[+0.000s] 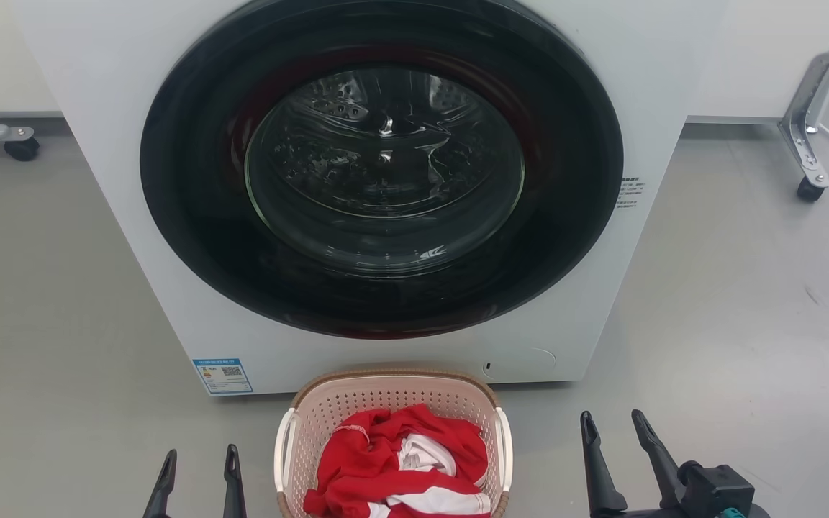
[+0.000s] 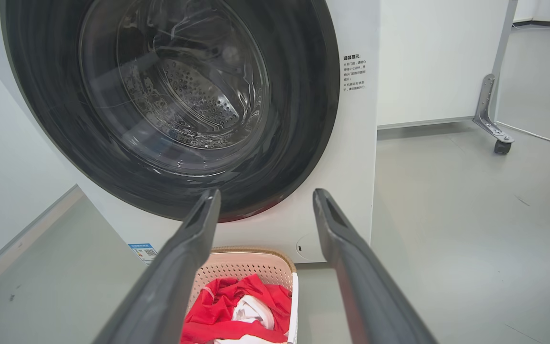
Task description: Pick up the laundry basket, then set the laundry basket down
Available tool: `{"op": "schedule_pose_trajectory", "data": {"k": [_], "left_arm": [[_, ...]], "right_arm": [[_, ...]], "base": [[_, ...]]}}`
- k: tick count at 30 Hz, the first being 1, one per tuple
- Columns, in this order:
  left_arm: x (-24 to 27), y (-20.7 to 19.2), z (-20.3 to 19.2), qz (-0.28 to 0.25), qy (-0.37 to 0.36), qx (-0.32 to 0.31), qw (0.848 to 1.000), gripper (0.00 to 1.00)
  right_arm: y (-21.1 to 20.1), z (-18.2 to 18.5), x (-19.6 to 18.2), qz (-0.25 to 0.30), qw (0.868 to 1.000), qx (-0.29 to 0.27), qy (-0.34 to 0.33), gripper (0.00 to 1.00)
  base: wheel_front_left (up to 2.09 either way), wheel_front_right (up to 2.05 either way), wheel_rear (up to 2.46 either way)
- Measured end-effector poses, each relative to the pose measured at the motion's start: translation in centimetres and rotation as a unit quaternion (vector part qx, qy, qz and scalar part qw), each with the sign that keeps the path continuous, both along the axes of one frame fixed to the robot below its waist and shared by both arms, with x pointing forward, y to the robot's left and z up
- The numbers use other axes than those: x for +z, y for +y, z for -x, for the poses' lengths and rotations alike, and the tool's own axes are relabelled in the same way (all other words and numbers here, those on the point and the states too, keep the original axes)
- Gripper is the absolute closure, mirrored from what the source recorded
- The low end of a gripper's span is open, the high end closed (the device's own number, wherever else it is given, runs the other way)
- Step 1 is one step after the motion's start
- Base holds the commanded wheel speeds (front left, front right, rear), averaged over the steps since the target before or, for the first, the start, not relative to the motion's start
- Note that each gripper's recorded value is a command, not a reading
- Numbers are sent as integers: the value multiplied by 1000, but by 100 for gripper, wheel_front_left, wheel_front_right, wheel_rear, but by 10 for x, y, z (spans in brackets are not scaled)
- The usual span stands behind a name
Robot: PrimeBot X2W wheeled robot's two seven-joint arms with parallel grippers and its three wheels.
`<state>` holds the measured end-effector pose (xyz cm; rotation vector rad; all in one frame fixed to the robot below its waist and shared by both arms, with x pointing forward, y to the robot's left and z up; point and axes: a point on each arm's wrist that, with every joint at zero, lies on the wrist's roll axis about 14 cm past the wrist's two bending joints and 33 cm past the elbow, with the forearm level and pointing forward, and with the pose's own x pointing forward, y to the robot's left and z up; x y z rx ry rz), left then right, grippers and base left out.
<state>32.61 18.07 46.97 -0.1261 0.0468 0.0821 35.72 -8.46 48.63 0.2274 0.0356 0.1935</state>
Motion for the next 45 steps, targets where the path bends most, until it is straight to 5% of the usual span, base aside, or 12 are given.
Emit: {"op": "schedule_pose_trajectory", "data": {"k": [8, 9, 19, 45], "left_arm": [[1, 0, -1, -2, -2, 1, 1000, 0], [0, 0, 0, -2, 0, 1, 1000, 100], [-23, 1, 8, 14, 42, 3, 999, 100], [-34, 11, -4, 215, 75, 39, 973, 100]], "right_arm": [[0, -1, 3, 3, 1000, -2, -6, 0], [0, -1, 2, 5, 1000, -1, -5, 100], [-10, 10, -27, -4, 999, -14, 47, 100], [-45, -2, -34, -180, 974, -74, 116, 100]], "base": [[0, 0, 0], [0, 0, 0], [0, 0, 0], [0, 0, 0]]}}
